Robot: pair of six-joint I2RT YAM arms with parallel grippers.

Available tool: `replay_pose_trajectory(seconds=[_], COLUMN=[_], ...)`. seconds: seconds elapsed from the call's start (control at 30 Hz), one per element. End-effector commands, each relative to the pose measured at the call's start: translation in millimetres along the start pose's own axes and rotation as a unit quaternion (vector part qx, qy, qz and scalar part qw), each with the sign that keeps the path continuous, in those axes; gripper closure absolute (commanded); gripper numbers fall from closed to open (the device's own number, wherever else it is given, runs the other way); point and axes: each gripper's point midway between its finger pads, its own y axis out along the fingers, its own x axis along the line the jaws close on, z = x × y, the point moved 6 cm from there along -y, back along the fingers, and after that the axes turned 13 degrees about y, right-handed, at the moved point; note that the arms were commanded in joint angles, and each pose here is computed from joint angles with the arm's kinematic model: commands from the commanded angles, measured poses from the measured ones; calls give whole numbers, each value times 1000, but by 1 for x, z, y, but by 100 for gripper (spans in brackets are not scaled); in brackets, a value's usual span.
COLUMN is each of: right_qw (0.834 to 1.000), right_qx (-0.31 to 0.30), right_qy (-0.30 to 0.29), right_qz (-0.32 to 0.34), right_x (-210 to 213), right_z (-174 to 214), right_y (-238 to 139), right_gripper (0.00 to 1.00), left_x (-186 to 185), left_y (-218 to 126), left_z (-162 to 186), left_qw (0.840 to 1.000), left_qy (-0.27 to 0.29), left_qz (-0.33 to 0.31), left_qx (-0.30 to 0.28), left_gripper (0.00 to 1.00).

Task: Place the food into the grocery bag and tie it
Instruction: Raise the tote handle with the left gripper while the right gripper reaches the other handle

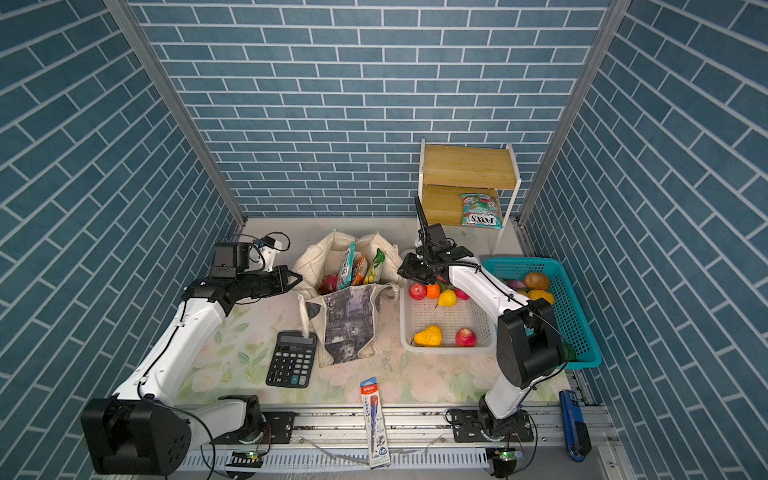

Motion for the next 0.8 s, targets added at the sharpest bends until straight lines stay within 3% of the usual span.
replay_pose_trajectory(seconds=[0.0,0.13,0.17,0.33,0.53,0.77], right_qw=[1000,1000,1000,997,988,979], right_qx=[15,12,9,-21,-48,-66], right_qy=[9,0,-5,-58,-114,-138], right_qz=[-5,-11,-15,-36,-93,-132], right_x=[0,8,13,59,125,162], right_z=[4,2,1,-3,-2,-1], right_y=[6,-5,-10,-49,-87,-110], right_gripper=[68,97,100,100,100,100], left_x=[5,4,4,-3,-37,-66], left_y=[0,-1,-1,-10,-48,-63], left_z=[-1,-2,-2,-16,-55,-75], left_qw=[1000,1000,1000,1000,997,994], left_qy=[5,7,8,22,60,90], left_qz=[-9,-8,-8,-10,0,13], left_qx=[-8,-9,-9,-13,-52,-56], left_gripper=[100,100,100,100,100,100])
